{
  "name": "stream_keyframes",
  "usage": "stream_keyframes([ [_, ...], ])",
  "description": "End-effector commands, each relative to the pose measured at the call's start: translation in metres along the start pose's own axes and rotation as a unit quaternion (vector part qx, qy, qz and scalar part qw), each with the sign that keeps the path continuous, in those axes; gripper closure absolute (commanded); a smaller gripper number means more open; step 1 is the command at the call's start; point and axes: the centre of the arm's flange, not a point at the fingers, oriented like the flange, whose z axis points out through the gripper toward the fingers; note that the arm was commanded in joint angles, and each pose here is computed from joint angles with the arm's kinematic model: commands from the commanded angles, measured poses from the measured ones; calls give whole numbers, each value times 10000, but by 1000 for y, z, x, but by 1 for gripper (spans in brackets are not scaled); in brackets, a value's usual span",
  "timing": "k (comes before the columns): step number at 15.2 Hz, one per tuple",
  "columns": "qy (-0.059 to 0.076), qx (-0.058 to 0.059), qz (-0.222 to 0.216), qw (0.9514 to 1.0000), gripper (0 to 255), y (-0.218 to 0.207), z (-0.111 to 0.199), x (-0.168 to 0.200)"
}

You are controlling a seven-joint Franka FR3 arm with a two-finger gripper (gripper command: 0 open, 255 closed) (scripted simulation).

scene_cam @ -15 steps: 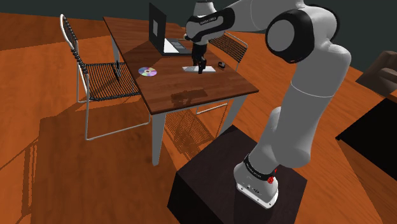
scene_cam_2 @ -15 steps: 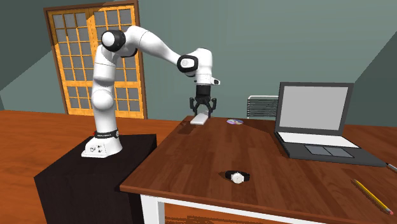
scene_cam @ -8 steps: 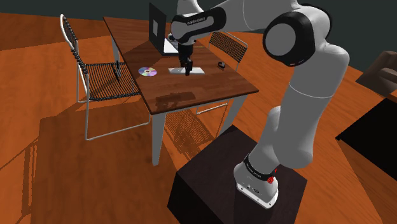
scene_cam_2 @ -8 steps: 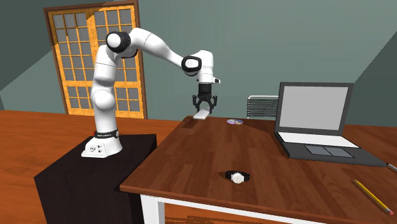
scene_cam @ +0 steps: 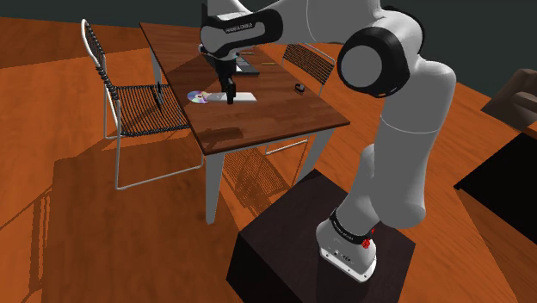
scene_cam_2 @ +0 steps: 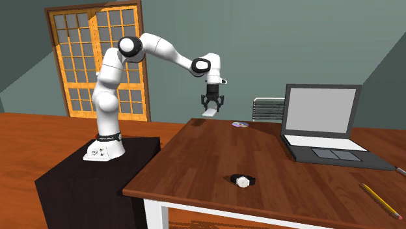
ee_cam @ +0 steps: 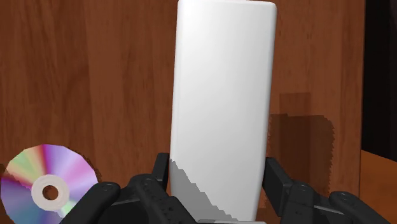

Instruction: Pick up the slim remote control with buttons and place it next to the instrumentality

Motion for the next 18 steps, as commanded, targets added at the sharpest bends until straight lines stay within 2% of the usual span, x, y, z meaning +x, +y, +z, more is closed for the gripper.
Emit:
stream_keyframes([
  [1,2,0,7,10000,255,0,8,10],
  [13,2,0,7,10000,255,-2,71,20],
  [18,2,0,7,10000,255,-2,71,20],
])
